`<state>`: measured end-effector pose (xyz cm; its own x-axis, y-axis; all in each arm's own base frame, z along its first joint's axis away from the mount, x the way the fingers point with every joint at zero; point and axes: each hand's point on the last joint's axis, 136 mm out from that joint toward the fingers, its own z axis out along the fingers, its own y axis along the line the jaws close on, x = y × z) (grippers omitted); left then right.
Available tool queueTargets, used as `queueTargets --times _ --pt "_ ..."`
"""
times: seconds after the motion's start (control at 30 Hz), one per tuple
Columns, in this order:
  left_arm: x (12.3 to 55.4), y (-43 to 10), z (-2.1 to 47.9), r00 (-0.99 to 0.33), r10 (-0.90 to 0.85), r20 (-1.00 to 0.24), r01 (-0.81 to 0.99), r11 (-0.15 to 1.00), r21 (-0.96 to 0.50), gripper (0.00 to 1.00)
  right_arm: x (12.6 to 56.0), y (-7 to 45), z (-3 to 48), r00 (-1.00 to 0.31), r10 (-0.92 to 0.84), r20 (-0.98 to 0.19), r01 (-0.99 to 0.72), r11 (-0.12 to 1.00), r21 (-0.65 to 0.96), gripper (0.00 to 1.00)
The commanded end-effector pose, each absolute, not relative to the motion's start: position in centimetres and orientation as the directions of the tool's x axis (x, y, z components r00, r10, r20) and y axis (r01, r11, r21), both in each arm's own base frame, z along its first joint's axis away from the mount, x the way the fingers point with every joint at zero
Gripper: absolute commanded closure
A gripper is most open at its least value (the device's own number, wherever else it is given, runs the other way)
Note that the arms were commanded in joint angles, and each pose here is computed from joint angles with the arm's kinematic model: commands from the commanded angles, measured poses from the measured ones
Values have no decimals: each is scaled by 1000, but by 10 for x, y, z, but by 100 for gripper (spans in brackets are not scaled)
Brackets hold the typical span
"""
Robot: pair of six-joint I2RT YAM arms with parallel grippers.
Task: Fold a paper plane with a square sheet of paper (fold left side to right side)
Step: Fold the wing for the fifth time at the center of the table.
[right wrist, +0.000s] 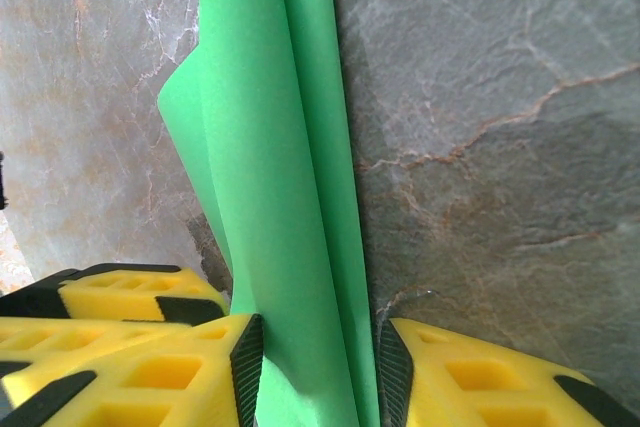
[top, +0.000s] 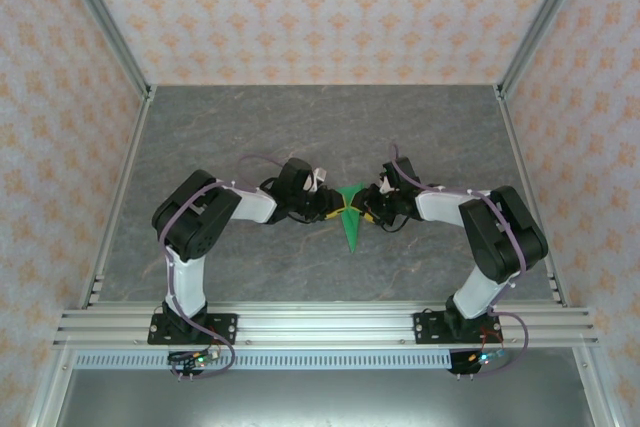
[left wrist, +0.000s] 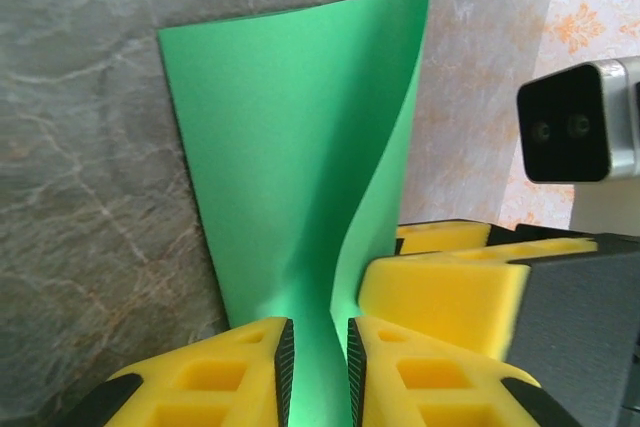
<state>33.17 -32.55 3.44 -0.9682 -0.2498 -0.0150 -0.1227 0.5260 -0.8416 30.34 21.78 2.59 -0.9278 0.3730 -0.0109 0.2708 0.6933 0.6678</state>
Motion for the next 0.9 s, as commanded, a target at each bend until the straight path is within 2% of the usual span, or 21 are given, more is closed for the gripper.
queueTargets --times 0.0,0.63,0.87 --pt "337 -336 45 -972 -233 -29 -91 488 -868 75 288 205 -9 -924 380 35 330 752 571 60" --pt "336 -348 44 -974 -224 -20 -90 473 -877 75 288 206 -8 -925 378 36 328 750 574 60" --pt "338 -347 41 -971 -236 -25 -95 482 -871 82 288 206 -8 -926 376 39 328 749 576 60"
